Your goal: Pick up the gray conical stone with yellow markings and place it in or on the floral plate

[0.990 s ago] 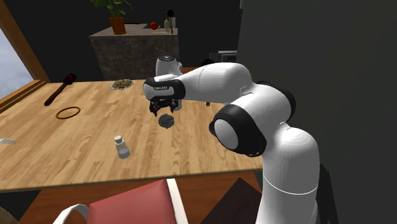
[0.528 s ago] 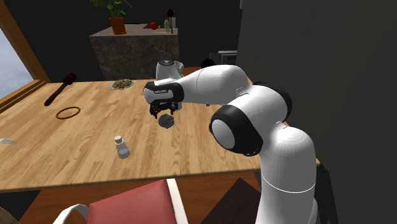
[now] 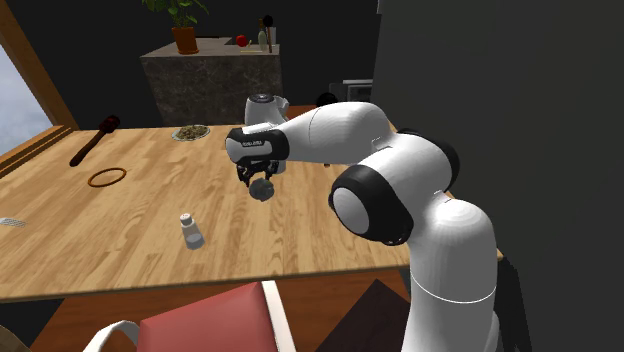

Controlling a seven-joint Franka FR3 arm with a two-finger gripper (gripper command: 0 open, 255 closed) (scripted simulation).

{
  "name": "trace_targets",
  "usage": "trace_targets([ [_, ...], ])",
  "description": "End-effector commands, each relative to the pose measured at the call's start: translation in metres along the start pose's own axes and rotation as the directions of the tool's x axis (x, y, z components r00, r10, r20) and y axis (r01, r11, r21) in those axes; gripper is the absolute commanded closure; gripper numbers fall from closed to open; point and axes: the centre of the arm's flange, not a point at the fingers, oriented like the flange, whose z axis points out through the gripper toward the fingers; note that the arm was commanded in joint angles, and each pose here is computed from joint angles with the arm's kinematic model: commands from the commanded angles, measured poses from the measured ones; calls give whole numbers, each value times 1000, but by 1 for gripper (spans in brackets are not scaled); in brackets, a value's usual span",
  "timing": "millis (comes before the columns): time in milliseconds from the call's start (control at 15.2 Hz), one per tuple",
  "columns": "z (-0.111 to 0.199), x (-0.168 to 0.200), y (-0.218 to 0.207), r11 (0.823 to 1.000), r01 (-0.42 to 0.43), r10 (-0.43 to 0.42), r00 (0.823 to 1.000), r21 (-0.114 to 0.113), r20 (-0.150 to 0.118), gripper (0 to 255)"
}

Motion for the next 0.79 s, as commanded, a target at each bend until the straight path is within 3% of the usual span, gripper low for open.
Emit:
trace_targets([
  [0, 1, 0, 0, 1000, 0, 0, 1000, -1, 2, 255],
  [264, 1, 0, 0, 1000, 0, 0, 1000, -1, 2, 255],
  [726, -34, 9, -3, 1000, 0, 0, 1000, -1, 2, 255],
])
